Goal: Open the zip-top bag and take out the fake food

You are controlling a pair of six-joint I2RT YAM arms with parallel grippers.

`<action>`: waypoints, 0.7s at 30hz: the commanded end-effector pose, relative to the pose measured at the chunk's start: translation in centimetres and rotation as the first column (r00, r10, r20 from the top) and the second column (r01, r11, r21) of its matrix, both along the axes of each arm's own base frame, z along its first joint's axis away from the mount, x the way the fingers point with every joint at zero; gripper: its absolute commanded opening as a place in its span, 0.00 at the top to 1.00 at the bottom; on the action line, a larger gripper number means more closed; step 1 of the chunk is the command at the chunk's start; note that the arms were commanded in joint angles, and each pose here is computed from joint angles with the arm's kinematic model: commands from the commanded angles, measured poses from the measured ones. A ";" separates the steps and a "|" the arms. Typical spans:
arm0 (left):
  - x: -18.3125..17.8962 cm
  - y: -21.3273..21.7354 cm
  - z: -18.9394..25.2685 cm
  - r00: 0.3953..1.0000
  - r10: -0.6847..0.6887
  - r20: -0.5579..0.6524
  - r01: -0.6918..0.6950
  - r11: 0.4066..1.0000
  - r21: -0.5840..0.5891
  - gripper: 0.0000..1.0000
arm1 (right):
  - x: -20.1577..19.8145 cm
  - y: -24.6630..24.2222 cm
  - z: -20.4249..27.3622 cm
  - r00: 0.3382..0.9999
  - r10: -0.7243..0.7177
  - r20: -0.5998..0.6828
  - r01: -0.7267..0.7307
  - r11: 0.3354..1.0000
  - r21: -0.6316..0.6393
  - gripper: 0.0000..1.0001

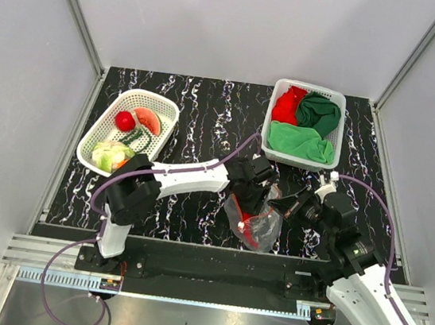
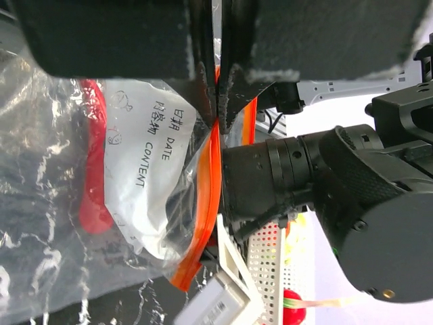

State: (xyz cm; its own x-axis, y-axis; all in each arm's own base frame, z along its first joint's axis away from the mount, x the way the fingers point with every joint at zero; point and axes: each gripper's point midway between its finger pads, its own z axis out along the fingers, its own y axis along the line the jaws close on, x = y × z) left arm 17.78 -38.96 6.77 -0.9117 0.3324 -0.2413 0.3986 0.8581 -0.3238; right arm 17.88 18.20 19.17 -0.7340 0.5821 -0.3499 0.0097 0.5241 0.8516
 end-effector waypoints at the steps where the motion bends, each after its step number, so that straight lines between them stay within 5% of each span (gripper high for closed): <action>1: 1.2 -1.7 -0.2 0.999 0.027 0.040 -0.024 0.998 -0.056 0.46 | 0.0 -0.2 -0.1 1.000 -0.026 -0.005 0.026 0.999 0.020 1.00; 13: 1.7 0.6 -5.4 0.997 0.031 0.072 -0.036 0.997 0.071 0.46 | -0.5 -0.2 -0.7 1.000 -0.015 -0.018 0.015 1.000 0.022 1.00; 21: 3.0 0.1 -4.2 0.989 0.008 0.146 -0.016 0.999 0.051 0.71 | -1.3 -0.5 -1.4 0.999 0.009 -0.031 -0.010 1.000 -0.016 1.00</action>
